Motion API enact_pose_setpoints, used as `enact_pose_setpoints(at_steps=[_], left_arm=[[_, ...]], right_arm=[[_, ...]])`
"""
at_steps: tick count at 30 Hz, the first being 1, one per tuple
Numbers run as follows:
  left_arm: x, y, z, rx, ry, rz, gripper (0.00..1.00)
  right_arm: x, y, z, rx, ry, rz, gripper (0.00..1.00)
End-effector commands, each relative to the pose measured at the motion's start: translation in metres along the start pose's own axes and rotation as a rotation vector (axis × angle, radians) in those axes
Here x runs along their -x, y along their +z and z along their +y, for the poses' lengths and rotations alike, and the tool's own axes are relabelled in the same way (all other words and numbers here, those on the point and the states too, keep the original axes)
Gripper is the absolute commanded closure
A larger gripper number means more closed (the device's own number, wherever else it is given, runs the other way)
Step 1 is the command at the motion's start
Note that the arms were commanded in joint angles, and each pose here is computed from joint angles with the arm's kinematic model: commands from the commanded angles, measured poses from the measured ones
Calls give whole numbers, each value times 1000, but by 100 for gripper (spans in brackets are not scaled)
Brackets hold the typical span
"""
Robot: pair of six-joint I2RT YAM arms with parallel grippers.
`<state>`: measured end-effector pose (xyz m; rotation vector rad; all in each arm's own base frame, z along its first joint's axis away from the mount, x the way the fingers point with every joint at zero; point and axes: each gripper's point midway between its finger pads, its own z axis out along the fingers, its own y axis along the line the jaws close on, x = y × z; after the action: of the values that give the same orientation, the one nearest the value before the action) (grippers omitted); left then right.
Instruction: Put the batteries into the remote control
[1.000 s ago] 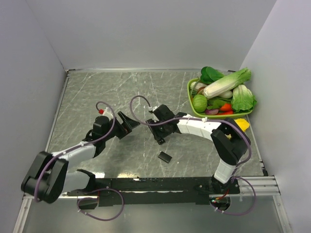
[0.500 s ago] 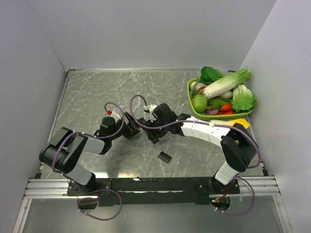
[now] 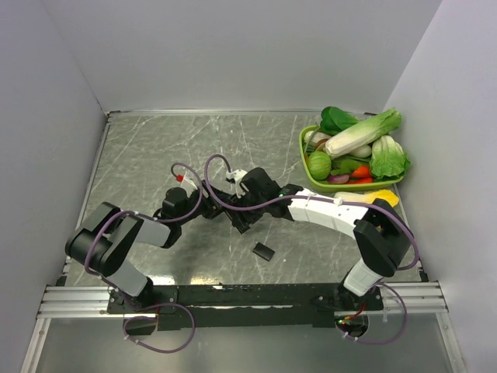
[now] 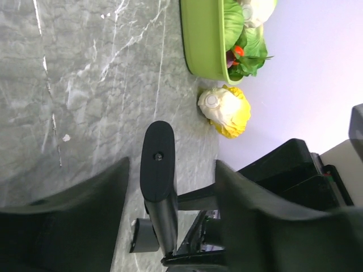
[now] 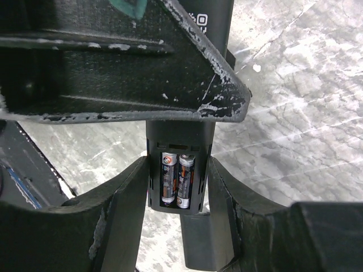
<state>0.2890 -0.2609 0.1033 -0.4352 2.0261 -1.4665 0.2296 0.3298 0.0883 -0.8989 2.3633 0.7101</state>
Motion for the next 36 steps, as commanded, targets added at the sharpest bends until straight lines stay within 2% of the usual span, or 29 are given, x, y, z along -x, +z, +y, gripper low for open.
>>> enact_pose_setpoints(at_steps=[1,5,6,8,11,12,14,15,17,18,20,29,36], left_arm=[[4,0,-18,-72,28,-16,42],[4,-3,-22,-76,50,-17,54],[5,-4,-23,-77,58,-19,61],[6,-5,-26,-76,70,-23,67],[8,-8,-30,-74,96,-28,80],[8,-9,-31,-73,102,-30,86],[9,-11,-34,-76,107,-38,90],[9,-12,-33,-71,107,-39,93],[11,-14,-35,-73,110,-48,94],[10,-15,-34,-64,111,-48,94],[13,-18,-36,-63,114,-66,94],[22,-38,-35,-2,113,-146,96],[37,-62,-37,68,138,-252,96]], right_arm=[[32,-13,17,44,-6,-112,91],[31,-13,19,46,3,-114,90],[32,-14,19,44,6,-116,90],[31,-14,20,44,5,-115,88],[31,-16,20,35,23,-120,78],[34,-19,22,40,22,-136,69],[30,-21,21,37,34,-138,57],[31,-26,21,30,35,-148,45],[24,-30,18,18,41,-136,33],[23,-35,17,7,40,-140,17],[10,-43,13,-16,37,-113,2],[-73,-73,-15,-154,67,104,0],[-107,-74,-16,-187,27,240,15]])
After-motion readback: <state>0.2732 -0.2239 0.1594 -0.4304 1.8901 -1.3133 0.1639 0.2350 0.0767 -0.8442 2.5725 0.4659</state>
